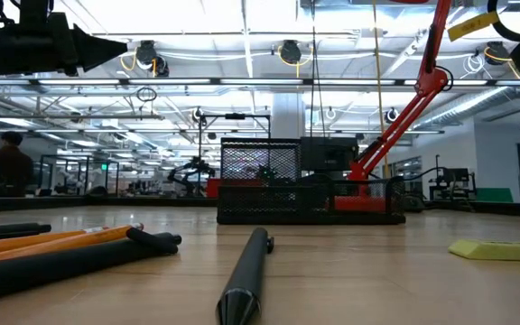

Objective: Pick and place office supplies into organizer
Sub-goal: Put the right black binder clip into the black desk organizer

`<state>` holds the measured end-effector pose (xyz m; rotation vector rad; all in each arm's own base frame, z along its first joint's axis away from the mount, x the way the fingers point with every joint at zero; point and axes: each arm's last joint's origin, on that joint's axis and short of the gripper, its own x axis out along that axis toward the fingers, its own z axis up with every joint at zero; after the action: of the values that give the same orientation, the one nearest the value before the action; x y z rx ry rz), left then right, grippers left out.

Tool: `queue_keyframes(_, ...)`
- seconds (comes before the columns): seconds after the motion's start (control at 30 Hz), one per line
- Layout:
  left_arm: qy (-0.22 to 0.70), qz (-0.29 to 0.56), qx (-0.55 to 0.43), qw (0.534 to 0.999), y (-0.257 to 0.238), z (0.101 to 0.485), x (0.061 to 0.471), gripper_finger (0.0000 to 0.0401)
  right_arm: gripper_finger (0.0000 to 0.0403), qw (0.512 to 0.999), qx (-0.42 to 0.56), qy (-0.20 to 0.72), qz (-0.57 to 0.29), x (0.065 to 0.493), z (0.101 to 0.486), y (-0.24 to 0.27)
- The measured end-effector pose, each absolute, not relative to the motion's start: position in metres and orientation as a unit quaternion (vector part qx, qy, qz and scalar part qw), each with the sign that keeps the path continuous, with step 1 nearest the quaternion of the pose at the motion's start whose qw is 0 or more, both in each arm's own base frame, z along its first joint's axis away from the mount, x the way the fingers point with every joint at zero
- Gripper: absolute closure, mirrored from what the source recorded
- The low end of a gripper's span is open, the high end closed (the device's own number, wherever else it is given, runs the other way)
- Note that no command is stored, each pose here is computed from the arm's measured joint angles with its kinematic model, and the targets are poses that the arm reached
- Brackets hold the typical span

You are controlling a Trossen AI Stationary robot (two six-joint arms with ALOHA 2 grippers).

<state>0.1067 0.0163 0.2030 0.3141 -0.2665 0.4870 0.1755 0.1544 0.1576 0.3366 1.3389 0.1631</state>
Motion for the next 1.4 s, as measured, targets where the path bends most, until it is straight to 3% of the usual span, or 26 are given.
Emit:
queue_keyframes(0.27,-0.131,0.239,0.154,0.950,0.016,0.203,0.107,0.0370,0.0198,0.767,0.157,0.618,0.072,0.174,0.154,0.153)
queue_keyframes(0.77,-0.130,0.240,0.156,0.949,0.016,0.203,0.107,0.0370,0.0272,0.753,0.200,0.623,0.068,0.162,0.133,0.144)
queue_keyframes(1.4,-0.122,0.238,0.159,0.950,0.016,0.202,0.107,0.0370,0.0228,0.782,0.188,0.589,0.074,0.166,0.142,0.139)
